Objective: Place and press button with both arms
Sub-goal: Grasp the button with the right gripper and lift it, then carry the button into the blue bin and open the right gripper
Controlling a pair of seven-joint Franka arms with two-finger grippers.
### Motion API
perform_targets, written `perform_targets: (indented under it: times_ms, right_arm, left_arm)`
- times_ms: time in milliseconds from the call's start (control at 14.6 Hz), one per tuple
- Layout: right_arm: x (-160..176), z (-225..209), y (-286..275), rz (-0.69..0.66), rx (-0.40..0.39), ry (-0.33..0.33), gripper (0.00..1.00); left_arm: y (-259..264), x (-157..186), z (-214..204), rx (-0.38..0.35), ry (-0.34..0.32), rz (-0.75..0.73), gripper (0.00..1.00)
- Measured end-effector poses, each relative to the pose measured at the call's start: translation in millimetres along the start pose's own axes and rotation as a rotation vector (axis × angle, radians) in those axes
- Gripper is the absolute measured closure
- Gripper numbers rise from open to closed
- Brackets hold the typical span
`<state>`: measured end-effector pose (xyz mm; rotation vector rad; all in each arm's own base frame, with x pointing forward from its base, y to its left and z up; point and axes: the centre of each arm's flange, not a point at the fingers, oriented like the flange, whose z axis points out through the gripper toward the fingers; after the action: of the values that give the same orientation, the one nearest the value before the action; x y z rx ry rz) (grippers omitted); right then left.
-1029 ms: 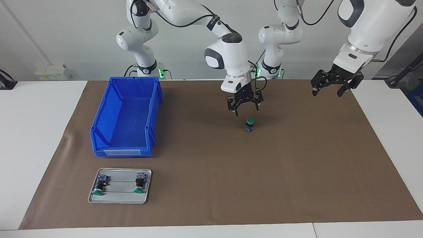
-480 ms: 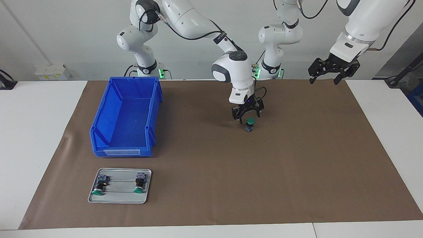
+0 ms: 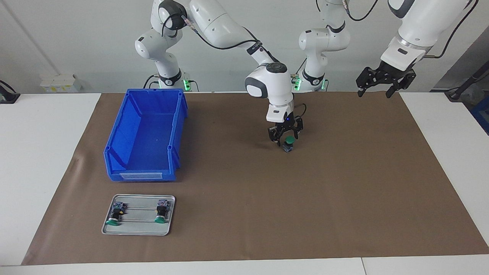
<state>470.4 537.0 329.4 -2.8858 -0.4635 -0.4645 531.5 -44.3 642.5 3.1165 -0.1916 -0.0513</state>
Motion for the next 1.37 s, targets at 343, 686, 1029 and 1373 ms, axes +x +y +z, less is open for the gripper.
perform_targets:
  times_ms: [343,686,1029,1373]
  right_arm:
    - [0,-2,-5,-0.020,0.008,0.025,0.20]
    - [-10,9,-15,-0.070,-0.001,0.035,0.36]
    - [-11,12,-15,-0.099,-0.028,0.032,0.63]
    - [26,-24,0,-0.053,-0.058,0.057,0.63]
  left_arm:
    - [-1,1,0,0.001,0.006,0.007,0.00]
    - [-4,1,0,0.002,0.010,0.002,0.00]
    - [-5,2,0,0.003,0.013,0.003,0.00]
    - [-6,1,1,0.016,0.010,0.002,0.00]
